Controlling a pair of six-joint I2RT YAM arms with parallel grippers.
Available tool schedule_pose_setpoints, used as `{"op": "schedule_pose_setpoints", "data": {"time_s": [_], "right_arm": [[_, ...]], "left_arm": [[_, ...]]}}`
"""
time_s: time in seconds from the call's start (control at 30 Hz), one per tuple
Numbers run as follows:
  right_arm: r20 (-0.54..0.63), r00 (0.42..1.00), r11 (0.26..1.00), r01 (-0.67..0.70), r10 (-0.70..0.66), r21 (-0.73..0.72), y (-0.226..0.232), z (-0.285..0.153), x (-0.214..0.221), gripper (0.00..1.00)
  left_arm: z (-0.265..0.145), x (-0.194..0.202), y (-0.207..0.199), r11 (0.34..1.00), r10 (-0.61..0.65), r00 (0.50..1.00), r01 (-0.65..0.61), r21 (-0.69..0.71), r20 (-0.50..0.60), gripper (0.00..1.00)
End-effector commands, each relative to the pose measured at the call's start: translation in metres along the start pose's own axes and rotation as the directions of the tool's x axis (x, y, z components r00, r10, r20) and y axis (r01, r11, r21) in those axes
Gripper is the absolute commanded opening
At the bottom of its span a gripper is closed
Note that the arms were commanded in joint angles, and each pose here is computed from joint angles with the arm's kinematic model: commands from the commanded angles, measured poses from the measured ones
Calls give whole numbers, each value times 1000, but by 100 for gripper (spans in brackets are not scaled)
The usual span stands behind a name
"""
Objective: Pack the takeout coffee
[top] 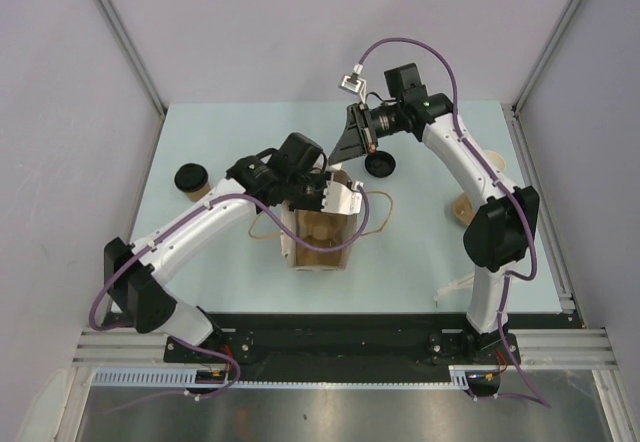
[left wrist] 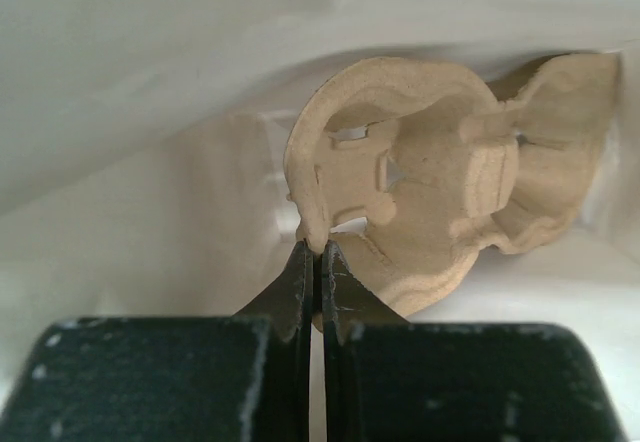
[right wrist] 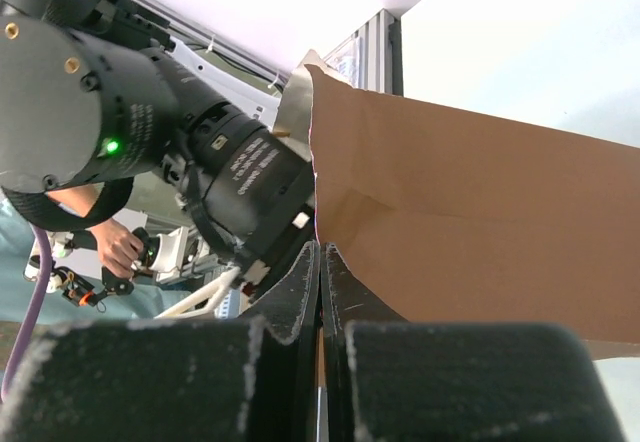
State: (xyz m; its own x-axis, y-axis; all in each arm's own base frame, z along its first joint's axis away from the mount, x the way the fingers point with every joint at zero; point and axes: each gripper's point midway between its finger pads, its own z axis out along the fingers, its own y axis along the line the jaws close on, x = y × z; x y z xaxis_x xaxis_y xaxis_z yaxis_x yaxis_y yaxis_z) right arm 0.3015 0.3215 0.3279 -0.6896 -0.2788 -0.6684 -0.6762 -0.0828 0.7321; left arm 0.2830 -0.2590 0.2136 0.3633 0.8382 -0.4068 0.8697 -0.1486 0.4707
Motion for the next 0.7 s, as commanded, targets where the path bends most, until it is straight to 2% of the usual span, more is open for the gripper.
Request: {"op": "schedule_pose_setpoints", "data": {"time_s": [0.0, 0.2, 0.43, 0.53, 0.57, 0.67], "right_arm": [[3, 1000, 999, 29, -29, -16, -1, -2, -6, 0], [6, 999, 999, 34, -34, -18, -6, -2, -12, 0], [14, 1000, 1000, 23, -23, -7, -17, -4, -16, 0], [19, 1000, 1000, 18, -18, 4, -22, -6, -16, 0], [20, 1000, 1000, 11, -11, 8, -25, -7, -16, 0], [21, 1000, 1000, 8, -8, 11, -27, -7, -16, 0]], "left_arm": [[8, 3, 4, 1000, -19, 1000, 18, 14, 19, 0], [14, 16, 13, 1000, -13, 1000, 13, -6, -13, 1], [17, 27, 29, 999, -43, 998, 41, -34, -41, 15], [12, 28, 33, 998, -47, 998, 45, -49, -41, 30], [12, 27, 34, 998, -47, 998, 45, -54, -37, 38], [6, 25, 39, 996, -48, 998, 45, -77, -30, 46]]}}
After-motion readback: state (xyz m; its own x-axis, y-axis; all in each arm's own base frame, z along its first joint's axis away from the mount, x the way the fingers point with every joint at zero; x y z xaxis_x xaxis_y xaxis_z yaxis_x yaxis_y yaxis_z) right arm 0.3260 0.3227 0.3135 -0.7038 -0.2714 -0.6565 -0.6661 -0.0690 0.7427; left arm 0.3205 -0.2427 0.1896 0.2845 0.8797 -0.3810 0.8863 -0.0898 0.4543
